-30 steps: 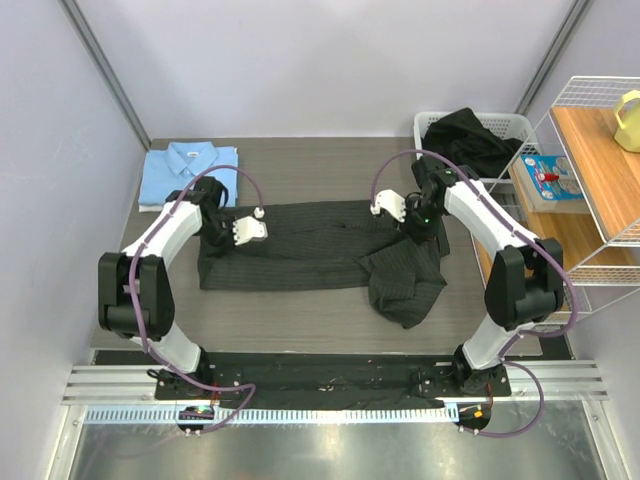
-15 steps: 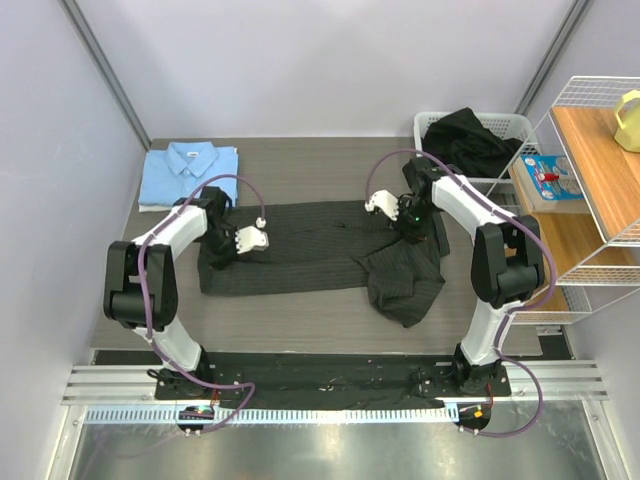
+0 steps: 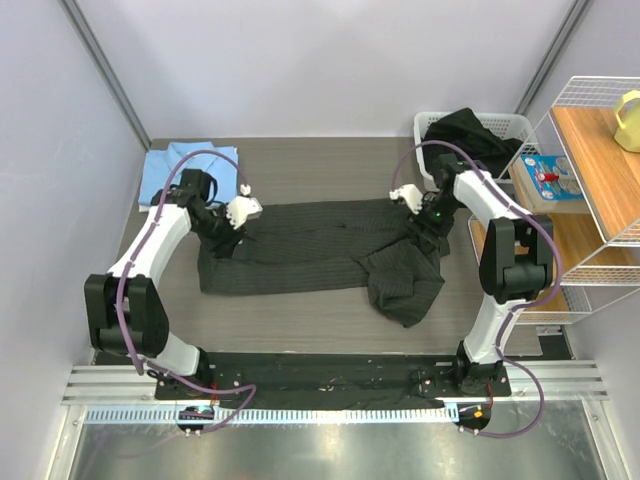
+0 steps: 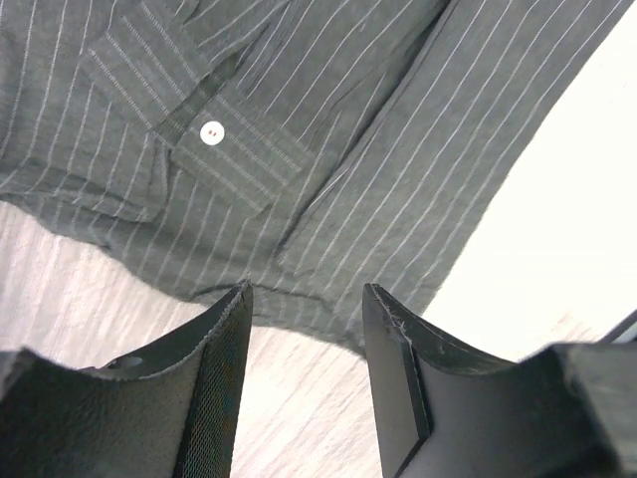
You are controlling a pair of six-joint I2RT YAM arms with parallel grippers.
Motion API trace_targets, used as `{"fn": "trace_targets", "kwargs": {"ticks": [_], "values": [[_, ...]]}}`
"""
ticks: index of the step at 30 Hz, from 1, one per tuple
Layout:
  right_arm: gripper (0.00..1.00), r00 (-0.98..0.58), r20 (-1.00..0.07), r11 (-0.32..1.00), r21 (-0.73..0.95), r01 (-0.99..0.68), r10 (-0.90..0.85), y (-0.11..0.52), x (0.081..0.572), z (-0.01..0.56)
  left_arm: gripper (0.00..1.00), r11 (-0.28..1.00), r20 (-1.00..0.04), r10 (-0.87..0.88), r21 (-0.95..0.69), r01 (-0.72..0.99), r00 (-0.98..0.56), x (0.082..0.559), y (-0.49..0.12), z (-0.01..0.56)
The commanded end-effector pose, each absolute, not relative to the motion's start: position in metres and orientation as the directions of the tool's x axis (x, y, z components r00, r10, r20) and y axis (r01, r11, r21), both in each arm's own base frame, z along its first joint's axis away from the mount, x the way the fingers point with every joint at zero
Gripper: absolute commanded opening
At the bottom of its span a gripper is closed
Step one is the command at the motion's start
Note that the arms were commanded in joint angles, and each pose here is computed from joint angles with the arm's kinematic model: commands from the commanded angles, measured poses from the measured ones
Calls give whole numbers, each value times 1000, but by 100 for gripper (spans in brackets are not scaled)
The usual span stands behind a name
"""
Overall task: Fold and stack the long sleeve shirts
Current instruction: Fold the shirt
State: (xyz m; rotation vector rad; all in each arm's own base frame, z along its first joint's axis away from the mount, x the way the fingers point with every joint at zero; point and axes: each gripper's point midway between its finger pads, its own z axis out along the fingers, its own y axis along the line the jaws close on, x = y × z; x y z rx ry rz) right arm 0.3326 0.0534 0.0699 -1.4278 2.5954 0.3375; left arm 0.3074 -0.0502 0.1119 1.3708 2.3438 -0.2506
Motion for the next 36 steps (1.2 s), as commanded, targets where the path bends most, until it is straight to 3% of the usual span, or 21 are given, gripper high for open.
{"fn": "trace_targets", "kwargs": {"ticks": [1, 12, 16, 19, 23, 26, 27, 31, 36], "values": [[55, -550, -258, 535, 133, -835, -794, 46, 313, 82, 49, 565, -463, 723, -31, 824, -513, 298, -70, 104], [49, -617, -184, 581, 214, -785, -766, 45, 289, 22, 41, 648, -261, 730, -33, 761, -632, 281, -28, 25], [50, -611, -197, 586, 173, -791, -767, 41, 284, 39, 41, 624, -226, 752, -58, 779, -619, 268, -12, 17], [55, -576, -208, 570, 95, -816, -790, 31, 293, 70, 45, 619, -267, 741, -85, 781, -616, 266, -20, 31], [61, -514, -251, 545, -70, -836, -821, 16, 311, 136, 48, 624, -380, 690, -119, 773, -615, 274, -41, 69], [64, -485, -301, 531, -89, -843, -821, 22, 303, 169, 52, 615, -488, 656, -96, 783, -575, 279, -54, 103], [64, -477, -351, 519, -31, -854, -806, 36, 294, 174, 53, 610, -522, 647, -85, 788, -556, 280, -58, 113], [63, -534, -370, 513, 163, -843, -760, 83, 251, 165, 61, 588, -628, 603, -66, 806, -492, 274, -77, 146], [55, -650, -307, 561, 334, -758, -696, 117, 216, 122, 64, 568, -672, 598, -28, 822, -436, 266, -92, 169]]}}
